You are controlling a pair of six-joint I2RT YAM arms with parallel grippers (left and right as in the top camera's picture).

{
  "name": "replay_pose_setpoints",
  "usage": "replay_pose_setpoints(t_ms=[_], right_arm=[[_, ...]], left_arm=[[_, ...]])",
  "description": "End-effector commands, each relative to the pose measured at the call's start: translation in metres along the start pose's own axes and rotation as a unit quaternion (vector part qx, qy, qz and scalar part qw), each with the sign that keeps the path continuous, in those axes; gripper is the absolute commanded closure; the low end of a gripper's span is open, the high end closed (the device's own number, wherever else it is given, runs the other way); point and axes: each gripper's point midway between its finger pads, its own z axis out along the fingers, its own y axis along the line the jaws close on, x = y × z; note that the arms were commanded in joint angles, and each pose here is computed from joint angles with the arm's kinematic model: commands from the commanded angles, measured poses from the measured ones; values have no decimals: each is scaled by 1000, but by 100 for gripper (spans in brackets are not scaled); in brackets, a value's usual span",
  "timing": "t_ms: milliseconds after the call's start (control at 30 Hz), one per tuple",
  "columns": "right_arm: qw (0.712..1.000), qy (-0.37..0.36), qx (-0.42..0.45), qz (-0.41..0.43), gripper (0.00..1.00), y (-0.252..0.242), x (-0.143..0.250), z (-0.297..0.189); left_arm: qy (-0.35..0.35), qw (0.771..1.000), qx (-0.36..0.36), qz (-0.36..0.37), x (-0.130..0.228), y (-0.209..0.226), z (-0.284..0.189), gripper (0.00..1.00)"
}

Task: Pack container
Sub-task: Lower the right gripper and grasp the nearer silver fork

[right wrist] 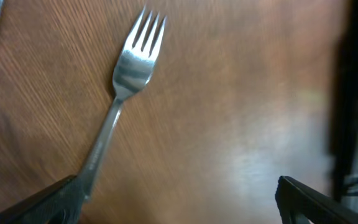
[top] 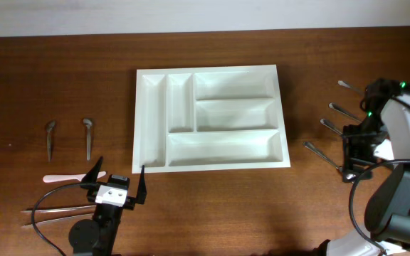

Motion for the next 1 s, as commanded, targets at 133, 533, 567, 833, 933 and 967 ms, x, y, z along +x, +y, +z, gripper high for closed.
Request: replay_pose_setpoints(t_ms=[133,533,567,833,933,967], right_arm=[[992,42,22,118,1,-11,17,45],[989,-39,-49,132,1,16,-14,57],[989,-46,-50,132,1,16,-16,57],[990,-55,-57,116,1,18,-16,62],[991,-55,-71,96,1,26,-12,63],[991,-55,-73,94,1,28,-10,63]], left_arm=[[0,1000,4,4,2,-1,0,1],[0,1000,4,4,2,-1,0,1],[0,1000,4,4,2,-1,0,1],[0,1000,4,4,2,-1,0,1],[0,1000,4,4,2,-1,0,1],[0,1000,4,4,2,-1,0,1]])
